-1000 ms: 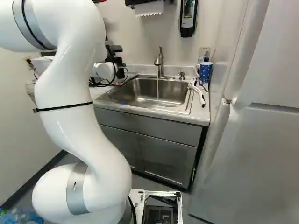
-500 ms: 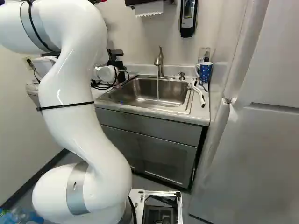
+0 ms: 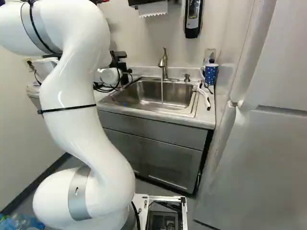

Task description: Rinse the cup and place it in the tray

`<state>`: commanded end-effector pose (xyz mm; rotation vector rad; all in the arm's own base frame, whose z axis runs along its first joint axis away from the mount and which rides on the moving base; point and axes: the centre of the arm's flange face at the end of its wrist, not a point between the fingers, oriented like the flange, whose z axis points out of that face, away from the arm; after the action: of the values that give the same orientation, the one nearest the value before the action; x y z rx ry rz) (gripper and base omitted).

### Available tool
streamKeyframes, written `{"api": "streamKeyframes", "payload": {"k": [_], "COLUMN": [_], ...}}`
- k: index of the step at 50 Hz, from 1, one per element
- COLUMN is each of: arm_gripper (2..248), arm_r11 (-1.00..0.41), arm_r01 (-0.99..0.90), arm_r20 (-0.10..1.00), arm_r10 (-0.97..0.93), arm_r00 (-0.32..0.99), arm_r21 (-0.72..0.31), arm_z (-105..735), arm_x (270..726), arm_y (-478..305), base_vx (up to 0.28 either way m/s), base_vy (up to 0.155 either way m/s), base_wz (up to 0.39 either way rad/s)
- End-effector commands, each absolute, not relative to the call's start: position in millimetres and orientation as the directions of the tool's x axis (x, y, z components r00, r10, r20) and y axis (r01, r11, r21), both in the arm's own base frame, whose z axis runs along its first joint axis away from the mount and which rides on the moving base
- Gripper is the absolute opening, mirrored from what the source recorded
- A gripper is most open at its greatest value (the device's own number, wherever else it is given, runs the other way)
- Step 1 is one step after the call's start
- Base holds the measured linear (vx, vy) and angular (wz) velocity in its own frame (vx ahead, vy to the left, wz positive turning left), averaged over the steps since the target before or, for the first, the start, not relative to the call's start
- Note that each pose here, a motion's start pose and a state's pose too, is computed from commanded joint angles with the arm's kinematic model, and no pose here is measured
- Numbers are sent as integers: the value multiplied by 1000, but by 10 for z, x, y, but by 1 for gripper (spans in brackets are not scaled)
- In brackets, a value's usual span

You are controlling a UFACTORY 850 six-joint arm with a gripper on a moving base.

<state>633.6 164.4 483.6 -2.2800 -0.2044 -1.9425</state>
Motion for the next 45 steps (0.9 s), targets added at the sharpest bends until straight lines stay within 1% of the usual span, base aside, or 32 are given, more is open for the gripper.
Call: {"api": "streamKeyframes", "payload": {"k": [1,5,6,45], "arm_gripper": [218,218,247,247], "arm_r11": [-981,-981,-981,-983], "arm_r01": [193,193,193,184], "arm_r20": [987,988,988,996], "arm_r10": [13,13,12,-7], "arm_r00": [158,156,155,88], "arm_r21": [-18,-18,-18,-23], "arm_z": [4836,4848,4855,5286], "arm_x": [6336,6335,6335,6308], "arm_y": [1644,1644,1644,1570], "base_vx": [0,0,0,0], "base_vy": [0,0,0,0], "base_wz": [0,0,0,0]}}
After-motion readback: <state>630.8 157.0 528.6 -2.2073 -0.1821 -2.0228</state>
